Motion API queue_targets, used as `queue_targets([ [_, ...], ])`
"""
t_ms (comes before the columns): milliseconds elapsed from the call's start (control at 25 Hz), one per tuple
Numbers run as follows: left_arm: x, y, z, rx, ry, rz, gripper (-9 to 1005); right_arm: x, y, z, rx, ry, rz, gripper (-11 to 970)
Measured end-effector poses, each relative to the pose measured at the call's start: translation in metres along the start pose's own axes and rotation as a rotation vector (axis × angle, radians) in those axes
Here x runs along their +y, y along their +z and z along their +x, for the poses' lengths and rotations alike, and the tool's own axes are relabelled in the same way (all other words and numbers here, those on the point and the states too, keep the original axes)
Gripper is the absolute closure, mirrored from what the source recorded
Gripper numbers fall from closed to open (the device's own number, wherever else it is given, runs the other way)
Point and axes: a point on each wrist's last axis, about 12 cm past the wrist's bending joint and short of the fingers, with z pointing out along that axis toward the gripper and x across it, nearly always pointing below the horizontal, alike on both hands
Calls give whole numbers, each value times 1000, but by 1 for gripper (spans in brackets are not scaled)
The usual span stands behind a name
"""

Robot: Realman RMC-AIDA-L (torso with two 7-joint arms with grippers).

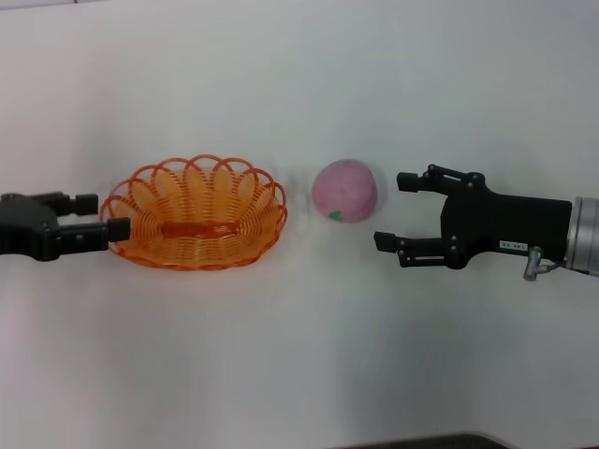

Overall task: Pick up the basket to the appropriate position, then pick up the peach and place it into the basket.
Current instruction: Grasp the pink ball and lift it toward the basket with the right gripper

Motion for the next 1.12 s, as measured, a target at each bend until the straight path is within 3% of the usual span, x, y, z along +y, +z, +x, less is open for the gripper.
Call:
queue_targets([
  [360, -8, -7, 17, -37, 122, 31, 227, 0, 0, 0, 1, -5, 0, 15],
  [800, -35, -9, 87, -68, 276, 19, 232, 0, 0, 0, 4, -10, -2, 14],
  [1120, -36, -10, 93, -81, 258, 16, 240, 0, -1, 1, 9, -11, 0, 15],
])
